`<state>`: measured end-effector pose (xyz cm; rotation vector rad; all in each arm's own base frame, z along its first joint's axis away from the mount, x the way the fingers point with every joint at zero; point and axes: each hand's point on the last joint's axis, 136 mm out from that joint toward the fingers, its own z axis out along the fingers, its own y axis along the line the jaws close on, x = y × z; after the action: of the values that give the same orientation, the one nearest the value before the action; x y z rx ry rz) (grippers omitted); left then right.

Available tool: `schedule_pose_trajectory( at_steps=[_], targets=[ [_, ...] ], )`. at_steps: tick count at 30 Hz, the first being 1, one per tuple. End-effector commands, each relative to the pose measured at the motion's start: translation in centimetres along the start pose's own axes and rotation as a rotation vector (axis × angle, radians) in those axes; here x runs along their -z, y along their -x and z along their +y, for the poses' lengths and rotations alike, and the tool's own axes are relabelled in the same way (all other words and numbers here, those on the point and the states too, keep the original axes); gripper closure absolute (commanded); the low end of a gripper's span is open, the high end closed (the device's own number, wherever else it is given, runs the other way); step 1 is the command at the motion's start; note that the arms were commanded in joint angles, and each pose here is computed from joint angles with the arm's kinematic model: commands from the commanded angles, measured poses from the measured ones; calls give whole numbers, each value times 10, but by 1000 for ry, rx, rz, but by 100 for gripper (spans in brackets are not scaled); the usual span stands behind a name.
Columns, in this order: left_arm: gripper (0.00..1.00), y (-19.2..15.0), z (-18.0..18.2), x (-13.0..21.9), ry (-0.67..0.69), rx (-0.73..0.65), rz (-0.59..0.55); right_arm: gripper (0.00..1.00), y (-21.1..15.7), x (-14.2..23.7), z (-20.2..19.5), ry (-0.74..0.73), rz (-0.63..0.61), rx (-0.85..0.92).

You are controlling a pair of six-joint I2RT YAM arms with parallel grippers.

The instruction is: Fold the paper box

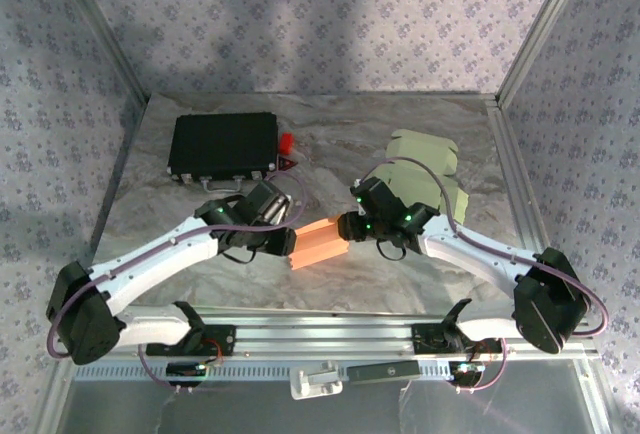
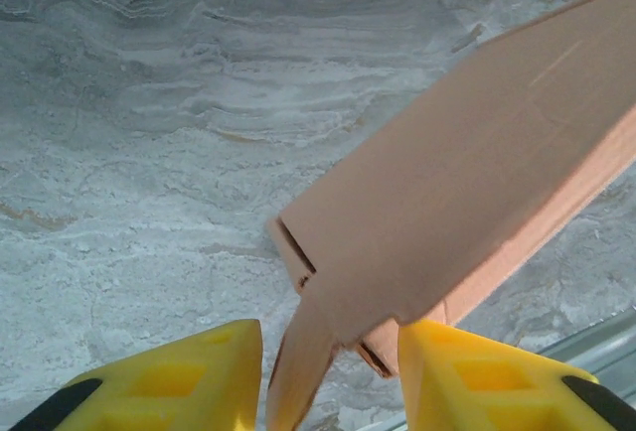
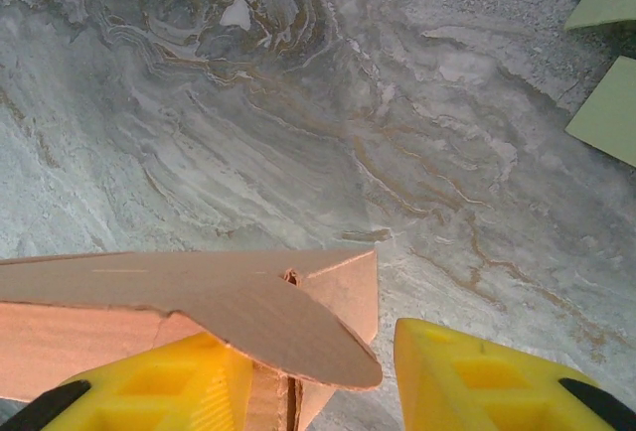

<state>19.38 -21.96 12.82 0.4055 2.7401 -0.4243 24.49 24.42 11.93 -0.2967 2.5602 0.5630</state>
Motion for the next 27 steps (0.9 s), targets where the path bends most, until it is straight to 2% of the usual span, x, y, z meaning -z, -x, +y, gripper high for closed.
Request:
schedule_pose_trajectory(
  at_steps=[1,12,22,27],
  targets=[
    [63,4,2,-5,24,29,-14,57,8,10,4,-4,-24,-7],
    [84,3,3,-14,25,36,-8,57,9,13,6,3,-32,-5],
    [89,4,-2,-13,8,21,-6,57,17,35,6,-18,-71,20],
    [90,4,-4,-14,8,15,-3,62,13,41,1,-62,-58,59]
  ],
)
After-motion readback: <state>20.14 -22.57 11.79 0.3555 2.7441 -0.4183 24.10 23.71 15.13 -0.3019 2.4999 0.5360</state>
